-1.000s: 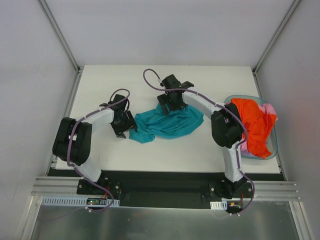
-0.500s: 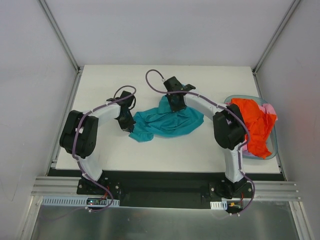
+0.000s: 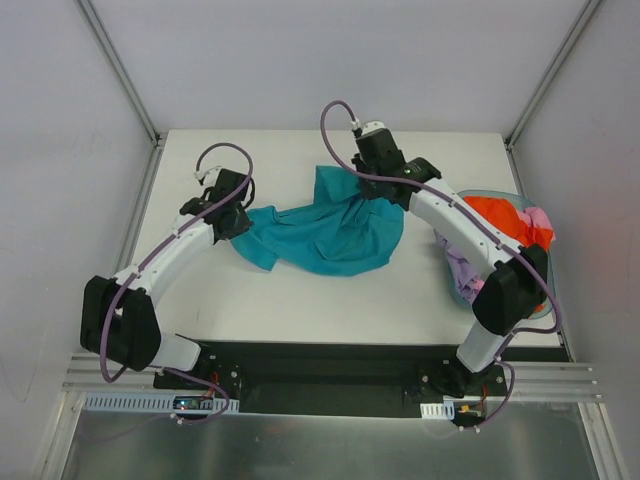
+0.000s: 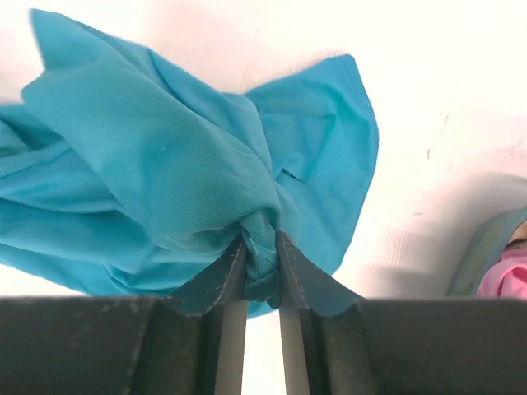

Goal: Fold and stack the t-shirts
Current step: Flatten out the tshirt

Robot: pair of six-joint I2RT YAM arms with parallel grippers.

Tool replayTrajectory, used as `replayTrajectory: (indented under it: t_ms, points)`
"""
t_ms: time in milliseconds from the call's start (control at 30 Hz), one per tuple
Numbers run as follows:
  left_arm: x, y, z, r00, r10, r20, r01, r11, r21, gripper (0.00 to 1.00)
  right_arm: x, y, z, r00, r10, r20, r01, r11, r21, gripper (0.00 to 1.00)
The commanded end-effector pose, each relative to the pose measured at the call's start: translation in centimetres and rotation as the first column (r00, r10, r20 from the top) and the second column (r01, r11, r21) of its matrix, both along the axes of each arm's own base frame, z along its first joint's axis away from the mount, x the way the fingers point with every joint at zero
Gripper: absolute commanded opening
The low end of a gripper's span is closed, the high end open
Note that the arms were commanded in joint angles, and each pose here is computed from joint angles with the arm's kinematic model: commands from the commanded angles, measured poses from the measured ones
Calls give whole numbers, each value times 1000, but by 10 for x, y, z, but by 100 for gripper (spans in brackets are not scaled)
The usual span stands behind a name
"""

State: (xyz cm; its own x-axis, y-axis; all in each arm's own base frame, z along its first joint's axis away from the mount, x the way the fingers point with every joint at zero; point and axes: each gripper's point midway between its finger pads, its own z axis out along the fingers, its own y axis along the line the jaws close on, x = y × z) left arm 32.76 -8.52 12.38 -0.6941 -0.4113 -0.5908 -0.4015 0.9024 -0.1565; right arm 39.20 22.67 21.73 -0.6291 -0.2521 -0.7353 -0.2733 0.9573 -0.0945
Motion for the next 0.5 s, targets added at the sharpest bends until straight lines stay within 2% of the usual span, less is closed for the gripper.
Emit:
replayTrajectory:
  t_ms: [0, 133, 233, 333, 467]
  points:
    - [-9, 19, 18, 999, 24, 48, -27, 998, 63, 0, -25, -4, -23, 994, 46, -98, -45, 999, 13, 21]
    - [-18, 23, 11, 999, 31, 28, -33, 997, 75, 0, -42, -7, -62, 981, 34, -191, -31, 999, 19, 10]
    - [-23, 30, 17, 998, 47, 35, -50, 994, 96, 0, -41, -13, -55, 987, 9, -163, -8, 1000, 8, 6]
    - [-21, 41, 50, 991, 76, 114, -89, 989, 117, 0, -35, -24, -14, 998, -22, -61, 23, 1000, 11, 4]
    - [-22, 53, 133, 937, 97, 335, -131, 988, 81, 0, -34, -41, 68, 990, -57, 132, 49, 997, 65, 4]
